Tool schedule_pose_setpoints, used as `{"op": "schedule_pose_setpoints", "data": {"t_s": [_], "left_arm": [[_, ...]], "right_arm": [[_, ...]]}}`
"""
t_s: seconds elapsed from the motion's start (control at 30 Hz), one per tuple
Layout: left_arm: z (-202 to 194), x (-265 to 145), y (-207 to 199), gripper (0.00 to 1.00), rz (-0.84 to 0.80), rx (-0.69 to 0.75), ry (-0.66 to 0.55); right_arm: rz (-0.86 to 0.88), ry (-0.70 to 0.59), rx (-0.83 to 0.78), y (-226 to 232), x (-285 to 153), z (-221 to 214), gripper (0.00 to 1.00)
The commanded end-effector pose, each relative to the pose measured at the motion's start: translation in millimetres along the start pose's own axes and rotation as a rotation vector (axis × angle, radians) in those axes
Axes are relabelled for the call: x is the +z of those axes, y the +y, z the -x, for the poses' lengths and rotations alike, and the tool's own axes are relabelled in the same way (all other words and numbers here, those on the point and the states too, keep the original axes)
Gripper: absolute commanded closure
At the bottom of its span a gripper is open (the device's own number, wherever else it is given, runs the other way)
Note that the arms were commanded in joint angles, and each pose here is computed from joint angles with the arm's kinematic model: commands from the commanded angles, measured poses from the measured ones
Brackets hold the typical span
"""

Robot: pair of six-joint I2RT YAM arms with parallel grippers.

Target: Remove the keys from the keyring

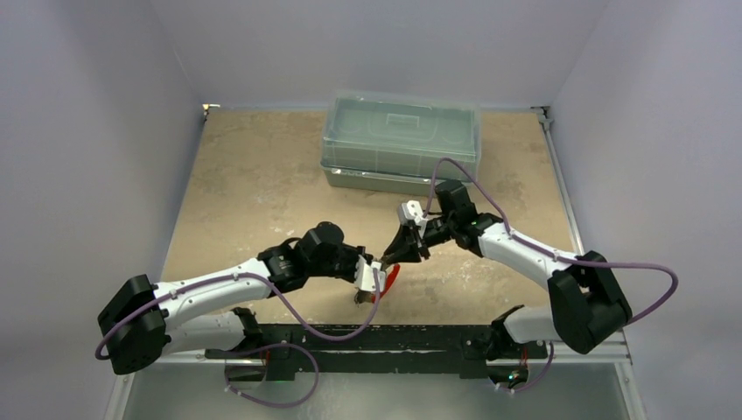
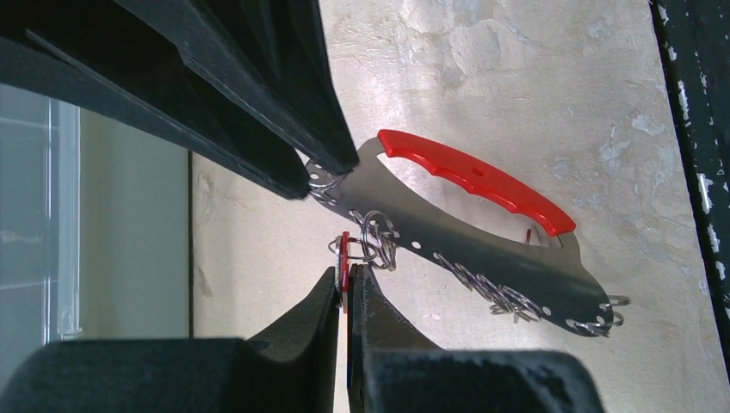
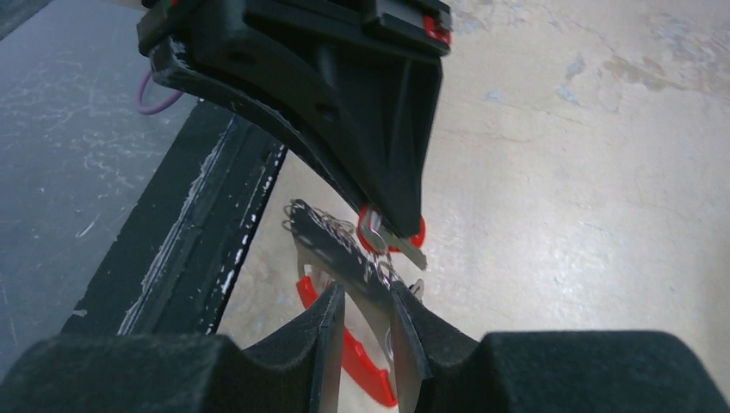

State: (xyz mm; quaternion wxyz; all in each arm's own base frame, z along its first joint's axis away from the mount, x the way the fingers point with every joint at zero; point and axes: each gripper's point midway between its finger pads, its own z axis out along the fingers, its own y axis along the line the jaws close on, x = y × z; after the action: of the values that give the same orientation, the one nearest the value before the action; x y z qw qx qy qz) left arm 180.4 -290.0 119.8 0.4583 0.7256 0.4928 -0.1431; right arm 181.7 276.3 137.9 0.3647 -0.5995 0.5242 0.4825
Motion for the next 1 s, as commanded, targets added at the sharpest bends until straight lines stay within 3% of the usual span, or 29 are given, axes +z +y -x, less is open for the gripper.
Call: {"op": "schedule_pose_setpoints", "data": {"t_s": [0.0,0.97], "left_arm": [[26.0,-2.0,20.6,1.0,0.049,-0.004,-0.069],[18.2,-4.3,19.0,1.0,0.068,-0.051,-0.052]], "right_arm": [[-0.005,-0.019,-0.065,-4.6,8.5,15.8,0.72],[-0.018,0.046,-0.084,-3.0,17.0,-7.8,0.78]]}}
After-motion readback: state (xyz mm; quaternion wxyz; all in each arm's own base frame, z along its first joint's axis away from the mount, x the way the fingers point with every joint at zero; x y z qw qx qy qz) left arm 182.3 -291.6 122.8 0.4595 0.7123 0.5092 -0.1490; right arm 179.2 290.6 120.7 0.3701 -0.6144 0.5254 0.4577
